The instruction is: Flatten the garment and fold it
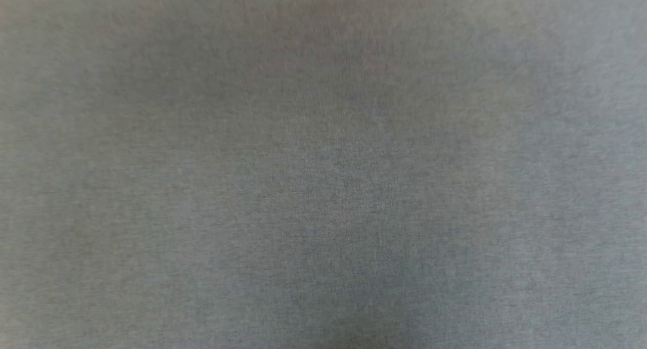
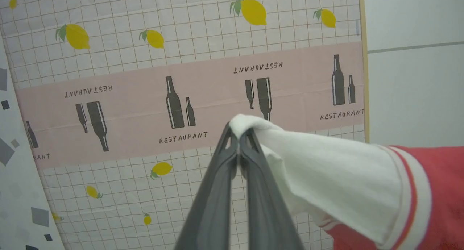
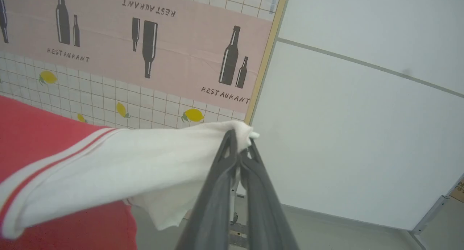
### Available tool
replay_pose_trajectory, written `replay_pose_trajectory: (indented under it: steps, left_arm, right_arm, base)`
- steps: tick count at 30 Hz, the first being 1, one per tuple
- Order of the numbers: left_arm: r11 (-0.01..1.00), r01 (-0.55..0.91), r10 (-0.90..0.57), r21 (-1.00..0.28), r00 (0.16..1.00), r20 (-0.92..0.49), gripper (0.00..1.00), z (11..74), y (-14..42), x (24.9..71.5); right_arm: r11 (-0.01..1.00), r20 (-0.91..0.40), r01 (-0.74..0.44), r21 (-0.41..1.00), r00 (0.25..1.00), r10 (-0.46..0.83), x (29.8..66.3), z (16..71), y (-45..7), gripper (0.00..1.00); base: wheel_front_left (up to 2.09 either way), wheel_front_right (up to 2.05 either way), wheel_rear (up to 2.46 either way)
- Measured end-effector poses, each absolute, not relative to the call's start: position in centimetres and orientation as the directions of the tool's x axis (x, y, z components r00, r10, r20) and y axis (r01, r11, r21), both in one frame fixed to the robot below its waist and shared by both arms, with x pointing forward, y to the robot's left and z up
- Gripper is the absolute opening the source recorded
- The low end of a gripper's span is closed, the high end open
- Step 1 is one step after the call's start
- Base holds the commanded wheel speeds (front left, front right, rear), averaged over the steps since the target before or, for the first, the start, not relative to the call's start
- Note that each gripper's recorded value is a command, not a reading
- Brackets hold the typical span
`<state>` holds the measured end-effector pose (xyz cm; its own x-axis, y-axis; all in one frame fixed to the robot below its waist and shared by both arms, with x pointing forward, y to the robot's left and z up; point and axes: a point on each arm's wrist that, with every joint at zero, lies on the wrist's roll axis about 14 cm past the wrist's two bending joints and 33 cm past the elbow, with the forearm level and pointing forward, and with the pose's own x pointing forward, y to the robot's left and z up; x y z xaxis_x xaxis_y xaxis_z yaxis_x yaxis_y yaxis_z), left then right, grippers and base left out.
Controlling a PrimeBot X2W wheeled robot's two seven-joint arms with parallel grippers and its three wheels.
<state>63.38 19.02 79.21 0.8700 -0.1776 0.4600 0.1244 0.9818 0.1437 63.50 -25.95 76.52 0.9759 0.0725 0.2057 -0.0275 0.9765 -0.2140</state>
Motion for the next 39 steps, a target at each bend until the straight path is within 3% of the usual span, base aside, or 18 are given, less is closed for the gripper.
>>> replay_pose_trajectory:
  steps: [9, 16, 20, 29, 39]
  left_arm:
    - [0.982, 0.154, -0.184, 0.111, 0.918, 0.351, 0.00, 71.2, 18.3, 69.0]
    - [0.974, 0.192, -0.211, 0.121, 0.962, 0.171, 0.00, 62.9, 17.8, 68.4]
    - [0.969, 0.223, -0.227, 0.104, 0.974, 0.026, 0.00, 56.6, 17.4, 65.7]
    - [0.971, 0.232, -0.204, 0.063, 0.934, -0.295, 0.00, 45.3, 19.2, 54.6]
    - [0.953, 0.270, -0.199, 0.138, 0.900, -0.388, 0.00, 46.3, 21.8, 47.1]
  right_arm:
    - [0.978, 0.113, -0.033, -0.208, 0.992, 0.058, 68.8, 69.2, -25.9, 0.00]
    - [0.985, 0.002, -0.079, -0.155, 0.997, 0.080, 68.7, 62.7, -25.3, 0.00]
    - [0.984, -0.148, -0.105, -0.146, 0.986, 0.083, 66.3, 56.8, -25.4, 0.00]
    - [0.981, -0.487, -0.151, -0.122, 0.870, 0.073, 55.7, 46.1, -27.1, 0.00]
    - [0.976, -0.587, -0.156, -0.150, 0.808, 0.039, 48.0, 46.5, -29.8, 0.00]
  base:
    - [0.00, 0.00, 0.00]
    - [0.00, 0.00, 0.00]
    - [0.00, 0.00, 0.00]
    - [0.00, 0.00, 0.00]
    - [0.00, 0.00, 0.00]
